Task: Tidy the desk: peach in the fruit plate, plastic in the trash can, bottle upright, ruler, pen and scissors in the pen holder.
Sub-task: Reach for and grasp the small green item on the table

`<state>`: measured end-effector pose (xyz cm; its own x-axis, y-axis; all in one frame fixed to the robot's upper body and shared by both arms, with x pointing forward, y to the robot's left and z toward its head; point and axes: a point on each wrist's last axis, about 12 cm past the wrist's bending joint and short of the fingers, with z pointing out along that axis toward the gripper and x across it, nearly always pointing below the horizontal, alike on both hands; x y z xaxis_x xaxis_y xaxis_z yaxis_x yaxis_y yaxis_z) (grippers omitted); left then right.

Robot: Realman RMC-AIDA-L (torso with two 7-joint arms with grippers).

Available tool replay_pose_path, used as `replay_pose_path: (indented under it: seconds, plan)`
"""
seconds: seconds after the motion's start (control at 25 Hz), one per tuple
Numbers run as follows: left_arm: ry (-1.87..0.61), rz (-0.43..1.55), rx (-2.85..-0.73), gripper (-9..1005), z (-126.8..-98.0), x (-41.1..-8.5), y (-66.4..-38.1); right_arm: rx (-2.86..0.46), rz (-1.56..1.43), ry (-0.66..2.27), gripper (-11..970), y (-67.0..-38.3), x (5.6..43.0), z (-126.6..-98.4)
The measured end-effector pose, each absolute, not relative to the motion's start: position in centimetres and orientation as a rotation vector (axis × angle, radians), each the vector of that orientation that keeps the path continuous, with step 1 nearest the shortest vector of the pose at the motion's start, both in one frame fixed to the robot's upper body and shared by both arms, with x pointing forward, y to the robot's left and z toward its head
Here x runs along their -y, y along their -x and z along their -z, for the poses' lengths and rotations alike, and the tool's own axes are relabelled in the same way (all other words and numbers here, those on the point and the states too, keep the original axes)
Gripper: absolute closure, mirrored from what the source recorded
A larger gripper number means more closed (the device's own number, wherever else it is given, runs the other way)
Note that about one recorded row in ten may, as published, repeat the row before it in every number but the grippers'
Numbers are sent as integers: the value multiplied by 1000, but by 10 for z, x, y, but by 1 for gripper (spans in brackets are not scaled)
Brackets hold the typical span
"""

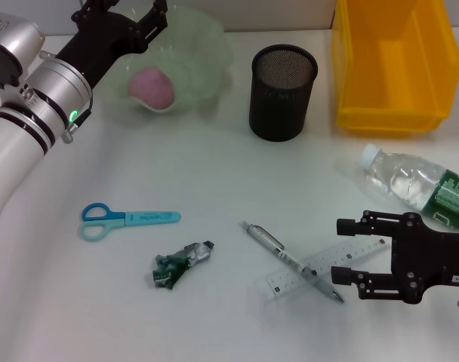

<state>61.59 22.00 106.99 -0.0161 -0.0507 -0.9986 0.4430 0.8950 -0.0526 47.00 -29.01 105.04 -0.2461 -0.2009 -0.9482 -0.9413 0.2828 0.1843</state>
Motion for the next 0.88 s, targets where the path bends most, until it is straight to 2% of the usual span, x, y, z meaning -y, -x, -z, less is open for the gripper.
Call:
replay_pose_path:
  seconds: [0.16,0.32,0.6,0.88]
  plan:
    - [-355,481,-1517,188,-1072,-218,-611,-1659,-1040,1057,224,-470,291,-1050]
    - [-432,640,-1478,194,-1078,-222,-600,-1658,-1035,1056,224,-470,291,-1050]
    - [-613,907,-1439,200,-1089,-244,-568,-1656,-1028,1061,224,-469,294,-1051]
    - [-747,1006,-1409,199,-1088,-268,-531,-1651,-1026,1069,224,-470,295,-1052]
